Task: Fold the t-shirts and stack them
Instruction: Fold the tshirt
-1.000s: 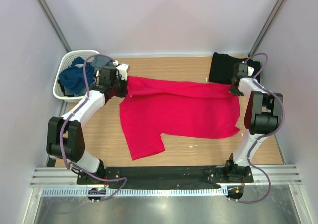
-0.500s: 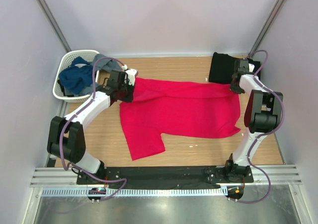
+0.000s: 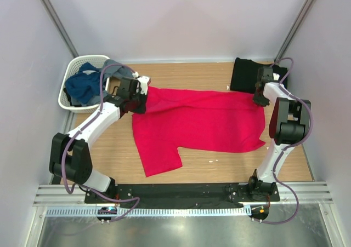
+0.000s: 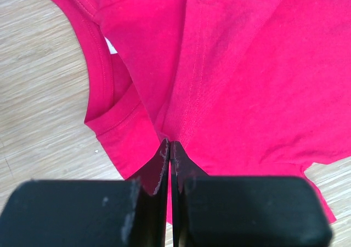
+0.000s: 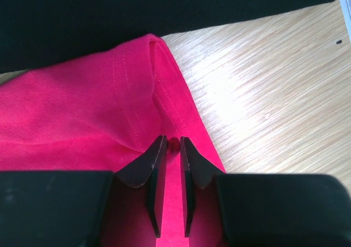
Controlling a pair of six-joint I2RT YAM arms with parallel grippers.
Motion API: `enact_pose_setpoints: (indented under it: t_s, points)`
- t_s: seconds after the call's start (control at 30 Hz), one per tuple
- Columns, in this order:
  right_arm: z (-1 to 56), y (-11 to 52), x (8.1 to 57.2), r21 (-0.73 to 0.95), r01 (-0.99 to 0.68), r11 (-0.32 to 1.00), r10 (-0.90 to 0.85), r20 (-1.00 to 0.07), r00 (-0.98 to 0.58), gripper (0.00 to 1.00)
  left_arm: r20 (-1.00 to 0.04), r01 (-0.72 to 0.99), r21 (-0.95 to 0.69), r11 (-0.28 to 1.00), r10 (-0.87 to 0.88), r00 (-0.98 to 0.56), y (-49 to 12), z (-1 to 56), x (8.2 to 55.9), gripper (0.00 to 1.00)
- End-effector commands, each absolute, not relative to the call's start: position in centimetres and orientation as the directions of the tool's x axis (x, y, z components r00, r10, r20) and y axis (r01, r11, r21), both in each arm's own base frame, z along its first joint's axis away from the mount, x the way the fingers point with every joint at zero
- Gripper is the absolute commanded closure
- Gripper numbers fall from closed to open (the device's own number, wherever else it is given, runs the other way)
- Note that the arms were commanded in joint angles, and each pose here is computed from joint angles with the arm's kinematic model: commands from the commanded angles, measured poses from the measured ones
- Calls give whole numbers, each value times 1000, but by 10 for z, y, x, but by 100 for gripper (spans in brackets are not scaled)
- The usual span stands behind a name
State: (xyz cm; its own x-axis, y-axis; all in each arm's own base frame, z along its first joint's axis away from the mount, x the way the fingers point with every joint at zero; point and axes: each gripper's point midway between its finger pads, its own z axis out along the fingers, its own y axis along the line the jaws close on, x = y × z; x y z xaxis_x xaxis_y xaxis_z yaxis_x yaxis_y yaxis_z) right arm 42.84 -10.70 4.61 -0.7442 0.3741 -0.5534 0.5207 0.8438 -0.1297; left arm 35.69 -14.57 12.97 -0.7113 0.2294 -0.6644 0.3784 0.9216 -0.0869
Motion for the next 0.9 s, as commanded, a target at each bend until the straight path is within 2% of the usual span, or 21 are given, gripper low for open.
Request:
enact_pose_setpoints:
  t_s: [0.0,0.17,0.2,0.27,0.3,0.33,0.57,0.87]
  points:
    - [54,-118,431,-156,543,825,375,-569,-732,77,-680,364,-74,929,220,-700,-142,142,354,100]
    - [54,-122,428,-160,554,817,388,-559,-733,73,-675,360,-69,930,222,-703,-140,142,350,100]
    - [55,-121,425,-161,552,818,390,-548,-739,66,-676,360,-67,931,223,-703,-140,142,350,100]
    - [65,-122,428,-158,550,820,386,-557,-736,59,-674,358,-71,931,220,-705,-139,141,348,100]
    - [72,-120,428,-153,545,825,382,-558,-736,52,-674,361,-76,929,219,-706,-141,142,346,100]
    - [79,-120,429,-148,545,825,382,-565,-731,48,-669,360,-81,929,218,-711,-141,140,345,100]
    - [137,-108,446,-27,523,852,385,-646,-660,46,-649,380,-84,921,239,-722,-150,130,337,100]
    - [132,-77,447,87,449,889,405,-608,-683,46,-608,371,-92,924,243,-755,-151,112,330,100]
